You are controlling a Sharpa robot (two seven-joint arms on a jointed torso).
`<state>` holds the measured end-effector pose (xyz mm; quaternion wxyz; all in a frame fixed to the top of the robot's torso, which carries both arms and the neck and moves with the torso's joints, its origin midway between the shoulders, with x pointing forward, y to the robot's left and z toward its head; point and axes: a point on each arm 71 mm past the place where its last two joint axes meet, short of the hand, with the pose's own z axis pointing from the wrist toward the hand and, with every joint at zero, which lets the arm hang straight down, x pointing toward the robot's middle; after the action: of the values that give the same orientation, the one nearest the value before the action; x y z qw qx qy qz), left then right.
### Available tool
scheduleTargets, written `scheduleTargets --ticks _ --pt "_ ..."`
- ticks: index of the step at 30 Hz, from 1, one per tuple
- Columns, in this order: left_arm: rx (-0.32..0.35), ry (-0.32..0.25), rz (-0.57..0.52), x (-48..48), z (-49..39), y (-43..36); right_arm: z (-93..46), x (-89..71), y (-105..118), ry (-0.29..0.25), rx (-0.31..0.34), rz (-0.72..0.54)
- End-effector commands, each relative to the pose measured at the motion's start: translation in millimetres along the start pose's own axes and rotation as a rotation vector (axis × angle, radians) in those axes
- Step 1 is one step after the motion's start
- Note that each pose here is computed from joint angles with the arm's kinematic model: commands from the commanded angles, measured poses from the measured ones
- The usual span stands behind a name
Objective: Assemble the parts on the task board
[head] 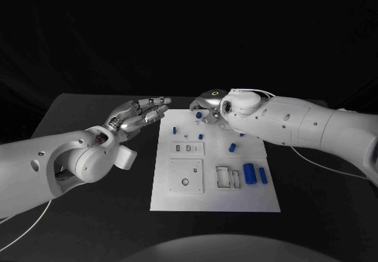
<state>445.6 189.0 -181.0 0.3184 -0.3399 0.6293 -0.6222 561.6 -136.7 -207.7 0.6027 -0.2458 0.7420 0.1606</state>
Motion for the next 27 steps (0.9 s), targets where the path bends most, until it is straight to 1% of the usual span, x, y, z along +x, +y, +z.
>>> scheduleTargets --ticks 1,4,7,9,11,14,17,20,23,27 --pt "0.000 0.011 0.000 0.0 0.0 -0.6 -5.7 -7.2 -3 -0.071 -0.010 -0.013" --pt "0.000 0.009 0.001 -0.8 -0.3 -0.4 -14.8 -15.7 -8 -0.124 -0.021 -0.005" --pt "0.000 0.008 0.001 -1.3 -0.4 -0.3 -28.6 -28.6 -15 -0.187 -0.033 0.011" --pt "0.000 0.007 0.001 -1.8 -0.6 -0.1 -36.5 -34.5 -19 -0.213 -0.037 0.023" --pt "-0.001 0.006 0.002 -2.0 -0.7 -0.1 -49.8 -42.6 -27 -0.242 -0.033 0.047" --pt "0.000 0.004 0.002 -2.5 -0.8 0.0 -67.9 -48.7 -38 -0.263 -0.019 0.073" --pt "-0.001 0.004 0.002 -2.6 -0.6 0.2 -81.0 -49.2 -50 -0.265 -0.012 0.082" --pt "-0.001 0.007 0.001 -2.0 0.1 0.6 -90.0 -44.9 -62 -0.240 0.007 0.086" --pt "-0.002 0.013 0.000 -0.7 1.4 1.2 -96.1 -37.8 -71 -0.207 0.038 0.091" --pt "-0.003 0.019 -0.003 0.3 2.7 2.3 -100.6 -27.7 -79 -0.173 0.084 0.088"
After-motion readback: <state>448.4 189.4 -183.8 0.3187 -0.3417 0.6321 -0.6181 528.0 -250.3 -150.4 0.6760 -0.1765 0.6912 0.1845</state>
